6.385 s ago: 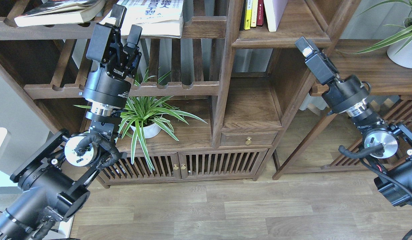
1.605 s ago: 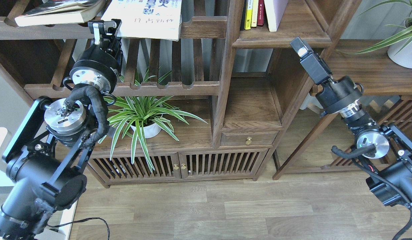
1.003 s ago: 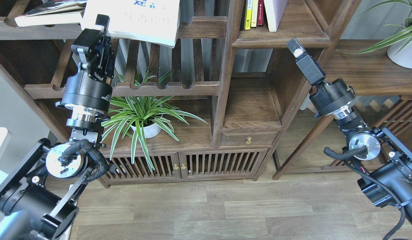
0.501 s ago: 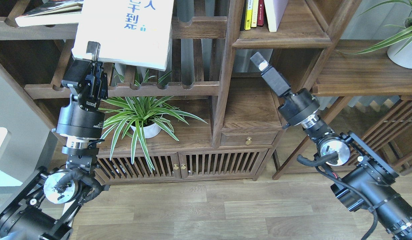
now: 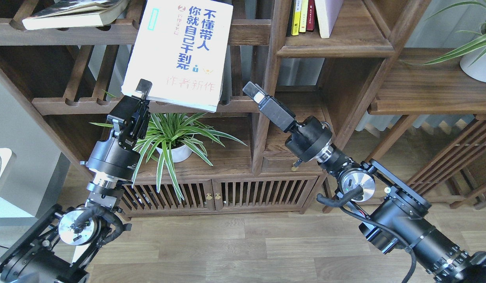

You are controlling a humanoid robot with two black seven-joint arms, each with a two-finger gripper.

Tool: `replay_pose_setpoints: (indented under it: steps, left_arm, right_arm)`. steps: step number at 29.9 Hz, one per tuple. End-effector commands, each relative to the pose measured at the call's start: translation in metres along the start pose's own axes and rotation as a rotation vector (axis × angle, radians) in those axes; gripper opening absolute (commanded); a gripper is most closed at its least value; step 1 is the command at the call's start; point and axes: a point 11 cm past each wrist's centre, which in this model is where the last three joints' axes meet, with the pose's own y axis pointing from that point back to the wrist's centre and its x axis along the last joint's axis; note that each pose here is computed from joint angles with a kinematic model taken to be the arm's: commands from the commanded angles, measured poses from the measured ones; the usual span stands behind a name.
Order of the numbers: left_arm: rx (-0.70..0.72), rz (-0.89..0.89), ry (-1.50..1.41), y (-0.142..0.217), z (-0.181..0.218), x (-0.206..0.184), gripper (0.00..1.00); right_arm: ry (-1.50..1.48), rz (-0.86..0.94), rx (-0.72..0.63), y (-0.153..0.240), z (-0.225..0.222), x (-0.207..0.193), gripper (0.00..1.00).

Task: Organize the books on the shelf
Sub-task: 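Lower the white book with the left gripper toward the right gripper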

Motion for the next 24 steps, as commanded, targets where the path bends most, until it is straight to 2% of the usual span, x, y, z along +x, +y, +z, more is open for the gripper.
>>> replay_pose_setpoints:
  steps: [1,6,16,24]
  left_arm:
    - [0.009,-0.015,0.012,-0.005,-0.005,-0.003,0.00]
    - [0.017,-0.058,0.009,-0.017,-0.006,-0.015,0.00]
    - [0.017,-0.058,0.004,-0.016,-0.003,-0.016,0.00]
    - [0.030,-0.107,0.016,-0.020,-0.009,-0.032,0.00]
  right_arm:
    - [-0.002,0.004,-0.017,-0.001,0.004,0.002,0.80]
    - [-0.010,0.013,-0.031,0.002,0.011,0.004,0.80]
    - [-0.017,0.026,-0.033,0.001,0.014,0.008,0.80]
    - [-0.039,0.039,-0.026,-0.001,0.021,0.012,0.80]
